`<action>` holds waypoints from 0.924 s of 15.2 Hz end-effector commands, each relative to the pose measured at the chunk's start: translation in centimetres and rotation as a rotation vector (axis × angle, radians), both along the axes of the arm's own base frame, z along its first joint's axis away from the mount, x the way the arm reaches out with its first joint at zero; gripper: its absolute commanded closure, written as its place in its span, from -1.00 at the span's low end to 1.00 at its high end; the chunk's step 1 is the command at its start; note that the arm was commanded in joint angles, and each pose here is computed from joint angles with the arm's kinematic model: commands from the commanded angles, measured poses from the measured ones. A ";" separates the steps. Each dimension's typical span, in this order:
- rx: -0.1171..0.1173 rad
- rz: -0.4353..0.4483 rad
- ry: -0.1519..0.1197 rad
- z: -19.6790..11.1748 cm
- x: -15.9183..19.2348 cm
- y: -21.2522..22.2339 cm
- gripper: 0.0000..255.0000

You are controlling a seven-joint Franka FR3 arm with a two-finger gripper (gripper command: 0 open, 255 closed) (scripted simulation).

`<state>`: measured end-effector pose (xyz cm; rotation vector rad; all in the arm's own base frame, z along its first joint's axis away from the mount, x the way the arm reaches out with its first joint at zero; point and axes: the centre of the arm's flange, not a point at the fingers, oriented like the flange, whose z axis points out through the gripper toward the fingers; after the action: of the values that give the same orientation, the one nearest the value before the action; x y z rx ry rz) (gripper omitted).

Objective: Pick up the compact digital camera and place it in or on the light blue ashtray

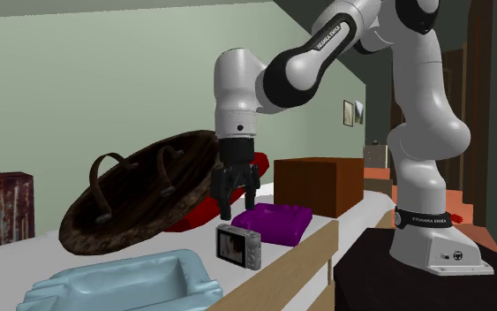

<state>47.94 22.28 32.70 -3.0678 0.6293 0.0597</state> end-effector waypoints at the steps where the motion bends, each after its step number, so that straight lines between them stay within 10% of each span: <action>1: -0.001 -0.010 -0.007 -1.5 0.7 0.6 -1.00; 14: -0.001 -0.010 -0.007 -5.0 0.6 0.7 -1.00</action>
<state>48.57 22.98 27.70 -3.0641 0.6437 0.0492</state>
